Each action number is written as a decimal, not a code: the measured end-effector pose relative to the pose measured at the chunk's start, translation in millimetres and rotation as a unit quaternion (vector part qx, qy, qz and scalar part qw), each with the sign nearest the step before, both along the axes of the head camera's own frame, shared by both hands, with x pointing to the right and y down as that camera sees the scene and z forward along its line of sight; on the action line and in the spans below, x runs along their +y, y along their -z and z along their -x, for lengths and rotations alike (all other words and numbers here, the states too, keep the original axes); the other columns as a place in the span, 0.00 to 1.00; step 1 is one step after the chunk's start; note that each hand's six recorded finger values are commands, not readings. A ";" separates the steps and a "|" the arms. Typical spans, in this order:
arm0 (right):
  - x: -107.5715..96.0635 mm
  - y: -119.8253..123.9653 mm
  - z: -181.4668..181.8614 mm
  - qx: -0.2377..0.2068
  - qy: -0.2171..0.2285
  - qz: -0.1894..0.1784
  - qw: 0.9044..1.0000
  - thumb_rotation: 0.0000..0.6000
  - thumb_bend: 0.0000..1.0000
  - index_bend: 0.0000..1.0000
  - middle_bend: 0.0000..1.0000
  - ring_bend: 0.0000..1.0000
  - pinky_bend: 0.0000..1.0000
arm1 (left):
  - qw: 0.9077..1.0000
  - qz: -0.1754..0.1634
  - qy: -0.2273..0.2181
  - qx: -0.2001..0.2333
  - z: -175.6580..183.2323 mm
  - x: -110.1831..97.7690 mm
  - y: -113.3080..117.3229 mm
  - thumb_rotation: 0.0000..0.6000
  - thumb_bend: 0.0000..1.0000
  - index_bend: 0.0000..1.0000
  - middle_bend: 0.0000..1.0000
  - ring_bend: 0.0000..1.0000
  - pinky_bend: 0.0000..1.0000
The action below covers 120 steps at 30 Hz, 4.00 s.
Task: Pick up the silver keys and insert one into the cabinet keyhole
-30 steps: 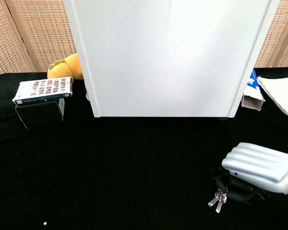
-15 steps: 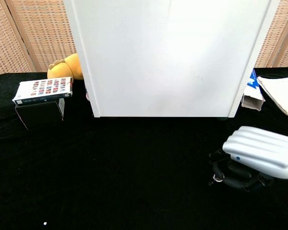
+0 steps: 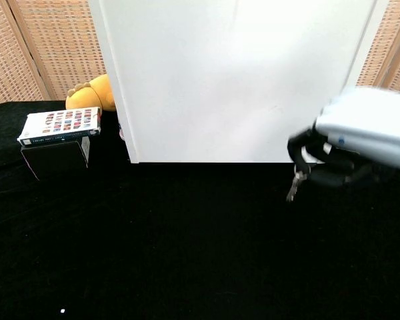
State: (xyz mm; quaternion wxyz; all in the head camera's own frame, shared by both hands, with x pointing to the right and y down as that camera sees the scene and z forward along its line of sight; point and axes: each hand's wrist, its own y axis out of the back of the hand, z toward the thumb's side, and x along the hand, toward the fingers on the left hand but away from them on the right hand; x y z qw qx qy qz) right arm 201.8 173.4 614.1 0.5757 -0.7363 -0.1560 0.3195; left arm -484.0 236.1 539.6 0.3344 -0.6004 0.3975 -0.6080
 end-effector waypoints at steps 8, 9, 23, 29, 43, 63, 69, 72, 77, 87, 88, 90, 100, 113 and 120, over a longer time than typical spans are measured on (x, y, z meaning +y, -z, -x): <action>-57.8 66.0 15.4 0.003 0.008 -0.116 0.993 1.00 0.61 0.62 0.91 0.88 1.00 | 1.000 0.004 0.003 -0.003 1.6 -1.2 -2.9 1.00 0.00 0.00 0.00 0.00 0.00; -65.2 74.8 17.1 0.003 0.005 -0.127 0.992 1.00 0.61 0.62 0.91 0.88 1.00 | 1.000 0.005 0.004 -0.003 1.8 -1.5 -3.6 1.00 0.00 0.00 0.00 0.00 0.00; -103.7 110.5 40.1 0.018 0.001 -0.178 0.984 1.00 0.61 0.63 0.90 0.88 1.00 | 1.000 0.009 0.008 -0.007 3.2 -5.4 -8.0 1.00 0.00 0.00 0.00 0.00 0.00; -114.9 118.3 57.1 0.014 -0.002 -0.195 0.981 1.00 0.61 0.63 0.90 0.88 1.00 | 1.000 0.009 0.010 -0.007 5.0 -5.9 -8.0 1.00 0.00 0.00 0.00 0.00 0.00; -128.8 121.5 76.7 0.027 -0.013 -0.206 0.978 1.00 0.61 0.63 0.90 0.88 1.00 | 1.000 0.009 0.010 -0.006 6.0 -6.6 -7.9 1.00 0.00 0.00 0.00 0.00 0.00; -136.5 112.8 79.5 0.041 -0.025 -0.204 0.978 1.00 0.61 0.64 0.90 0.88 1.00 | 1.000 0.010 0.009 -0.007 6.0 -7.2 -8.2 1.00 0.00 0.00 0.00 0.00 0.00; -139.2 110.9 77.1 0.047 -0.031 -0.205 0.977 1.00 0.61 0.64 0.90 0.88 1.00 | 1.000 0.010 0.011 -0.007 6.9 -7.3 -8.0 1.00 0.00 0.00 0.00 0.00 0.00; -138.5 109.2 75.9 0.049 -0.031 -0.204 0.977 1.00 0.61 0.64 0.90 0.88 1.00 | 1.000 0.009 0.011 -0.007 6.6 -7.3 -7.9 1.00 0.00 0.00 0.00 0.00 0.00; -137.2 107.6 74.7 0.050 -0.029 -0.204 0.977 1.00 0.61 0.63 0.90 0.88 1.00 | 1.000 0.009 0.010 -0.008 6.6 -7.1 -7.8 1.00 0.00 0.00 0.00 0.00 0.00; -137.6 112.3 72.2 0.045 -0.032 -0.215 0.975 1.00 0.37 0.58 0.89 0.88 1.00 | 1.000 0.009 0.010 -0.007 6.0 -6.9 -7.6 1.00 0.00 0.00 0.00 0.00 0.00; -137.7 112.7 72.0 0.045 -0.033 -0.216 0.975 1.00 0.36 0.58 0.89 0.88 1.00 | 1.000 0.009 0.010 -0.007 6.0 -6.9 -7.4 1.00 0.00 0.00 0.00 0.00 0.00; -137.7 113.6 71.7 0.044 -0.033 -0.218 0.974 1.00 0.35 0.57 0.89 0.88 1.00 | 1.000 0.008 0.010 -0.007 5.9 -6.9 -7.0 1.00 0.00 0.00 0.00 0.00 0.00; -133.2 124.7 68.0 0.039 -0.031 -0.230 0.972 1.00 0.34 0.57 0.89 0.88 1.00 | 1.000 0.006 0.009 -0.003 5.7 -6.7 -4.9 1.00 0.00 0.00 0.00 0.00 0.00; -101.8 145.5 -14.4 0.023 -0.043 -0.238 0.970 1.00 0.24 0.43 0.69 0.74 0.97 | 1.000 -0.004 0.004 0.014 4.2 -4.3 4.4 1.00 0.00 0.00 0.00 0.00 0.00; -86.7 147.5 -91.0 0.017 -0.098 -0.231 0.968 1.00 0.01 0.17 0.45 0.51 0.54 | 1.000 -0.012 -0.002 0.021 1.4 -2.6 10.4 1.00 0.00 0.00 0.00 0.00 0.00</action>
